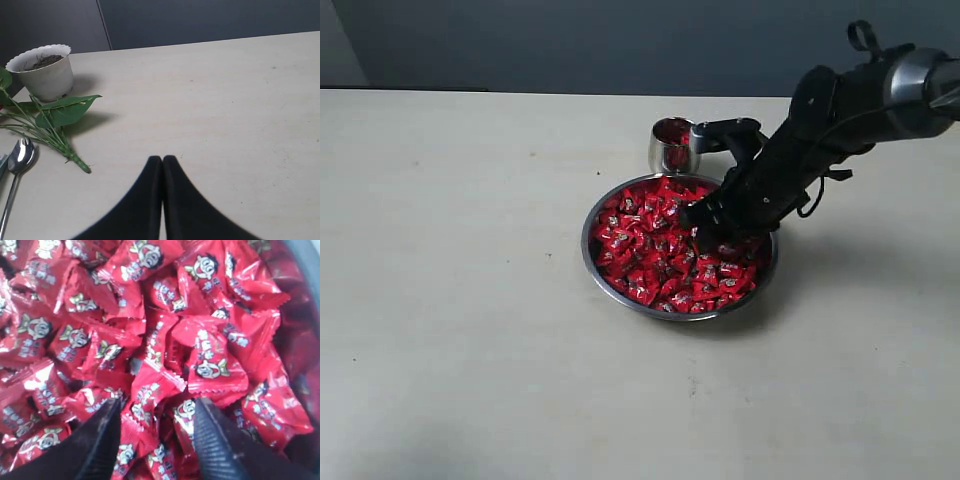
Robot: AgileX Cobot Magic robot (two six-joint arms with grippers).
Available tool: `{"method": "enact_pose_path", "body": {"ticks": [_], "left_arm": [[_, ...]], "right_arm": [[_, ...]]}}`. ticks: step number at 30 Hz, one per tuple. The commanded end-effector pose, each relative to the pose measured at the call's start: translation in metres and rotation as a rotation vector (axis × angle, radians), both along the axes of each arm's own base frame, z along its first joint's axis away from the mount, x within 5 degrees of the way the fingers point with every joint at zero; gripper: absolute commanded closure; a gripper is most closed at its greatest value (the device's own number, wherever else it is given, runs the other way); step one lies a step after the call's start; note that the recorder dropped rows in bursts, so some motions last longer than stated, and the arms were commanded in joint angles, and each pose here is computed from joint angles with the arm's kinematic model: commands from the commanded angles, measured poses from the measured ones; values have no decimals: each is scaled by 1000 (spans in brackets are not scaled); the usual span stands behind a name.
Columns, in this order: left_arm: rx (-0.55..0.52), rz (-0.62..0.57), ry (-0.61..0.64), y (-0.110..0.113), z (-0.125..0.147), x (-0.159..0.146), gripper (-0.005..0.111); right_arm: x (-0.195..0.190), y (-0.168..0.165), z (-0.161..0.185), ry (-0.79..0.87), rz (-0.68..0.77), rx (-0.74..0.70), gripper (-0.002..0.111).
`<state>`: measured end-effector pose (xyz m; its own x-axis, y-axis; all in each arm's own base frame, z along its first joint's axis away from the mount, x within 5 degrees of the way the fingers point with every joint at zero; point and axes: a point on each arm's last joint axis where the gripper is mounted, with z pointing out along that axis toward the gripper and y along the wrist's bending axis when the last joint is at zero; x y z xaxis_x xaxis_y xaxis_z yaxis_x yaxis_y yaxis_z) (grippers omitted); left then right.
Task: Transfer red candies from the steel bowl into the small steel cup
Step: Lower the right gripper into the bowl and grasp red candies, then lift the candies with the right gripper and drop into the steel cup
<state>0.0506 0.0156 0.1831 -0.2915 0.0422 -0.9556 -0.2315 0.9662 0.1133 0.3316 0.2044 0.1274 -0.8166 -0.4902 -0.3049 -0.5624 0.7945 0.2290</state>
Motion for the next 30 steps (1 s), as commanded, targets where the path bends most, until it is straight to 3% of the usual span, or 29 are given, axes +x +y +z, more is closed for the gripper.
{"method": "enact_pose_path", "body": {"ticks": [1,10,11,14,17,25,30], "left_arm": [[-7,-1,-5,0,-1,0,106],[-7,-1,-5,0,-1,0,106],[-7,-1,-5,0,-1,0,106],[-7,-1,-5,0,-1,0,106],[-7,-1,-5,0,-1,0,106],[-7,-1,-5,0,-1,0,106],[-7,-1,-5,0,-1,0,106]], "right_arm": [[2,2,-9,13,-22,20,65],[9,9,-25,53,-39,45,69],[9,9,-26,54,-38,44,75],[8,9,-25,59,-33,43,108],[7,9,-10,44,-29,60,108],[0,5,72,-132,-12,151,108],[19,12,105,-270,19,166,108]]}}
